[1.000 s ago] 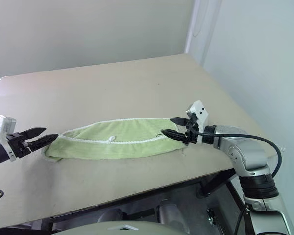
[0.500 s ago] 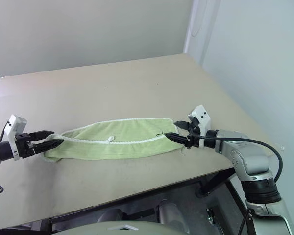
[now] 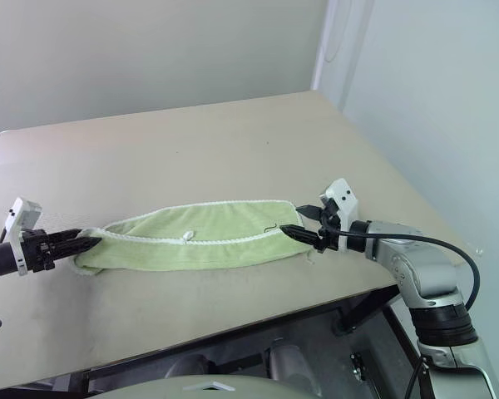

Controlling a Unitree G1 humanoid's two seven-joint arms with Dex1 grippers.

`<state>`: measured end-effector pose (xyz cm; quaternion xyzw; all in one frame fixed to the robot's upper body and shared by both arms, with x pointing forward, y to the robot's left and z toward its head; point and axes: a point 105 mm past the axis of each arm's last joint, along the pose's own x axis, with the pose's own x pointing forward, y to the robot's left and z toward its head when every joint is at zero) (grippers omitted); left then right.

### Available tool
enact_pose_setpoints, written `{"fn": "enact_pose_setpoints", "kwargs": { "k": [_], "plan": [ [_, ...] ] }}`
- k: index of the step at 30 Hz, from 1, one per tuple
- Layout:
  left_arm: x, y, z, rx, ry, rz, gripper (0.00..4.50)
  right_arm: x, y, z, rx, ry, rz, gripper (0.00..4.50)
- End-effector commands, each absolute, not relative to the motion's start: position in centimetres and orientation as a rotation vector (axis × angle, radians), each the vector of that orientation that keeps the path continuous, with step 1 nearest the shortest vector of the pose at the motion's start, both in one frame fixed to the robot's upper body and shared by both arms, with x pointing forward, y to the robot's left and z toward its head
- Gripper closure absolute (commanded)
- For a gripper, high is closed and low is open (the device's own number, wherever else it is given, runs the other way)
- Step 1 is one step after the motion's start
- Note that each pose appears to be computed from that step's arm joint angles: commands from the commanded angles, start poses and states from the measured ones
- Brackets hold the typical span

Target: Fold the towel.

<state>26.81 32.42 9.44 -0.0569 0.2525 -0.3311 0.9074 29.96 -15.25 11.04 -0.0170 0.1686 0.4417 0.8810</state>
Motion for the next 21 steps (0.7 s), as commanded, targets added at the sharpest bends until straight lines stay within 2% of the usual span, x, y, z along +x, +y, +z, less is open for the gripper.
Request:
{"fn": "enact_pose_setpoints", "kwargs": {
  "k": [1, 3, 21],
  "plan": [
    [26.9, 32.4, 11.0, -0.142, 0.466, -0.7, 3.76, 30.3, -15.4, 12.2, -0.084, 0.312, 0.923, 0.87],
    [26.9, 32.5, 11.4, -0.16, 0.446, -0.698, 4.49, 30.3, -15.6, 11.9, -0.09, 0.323, 0.92, 0.87],
    [27.3, 32.6, 10.7, -0.079, 0.456, -0.658, 4.49, 30.1, -17.8, 10.0, -0.045, 0.475, 0.859, 0.87]
  ]
}}
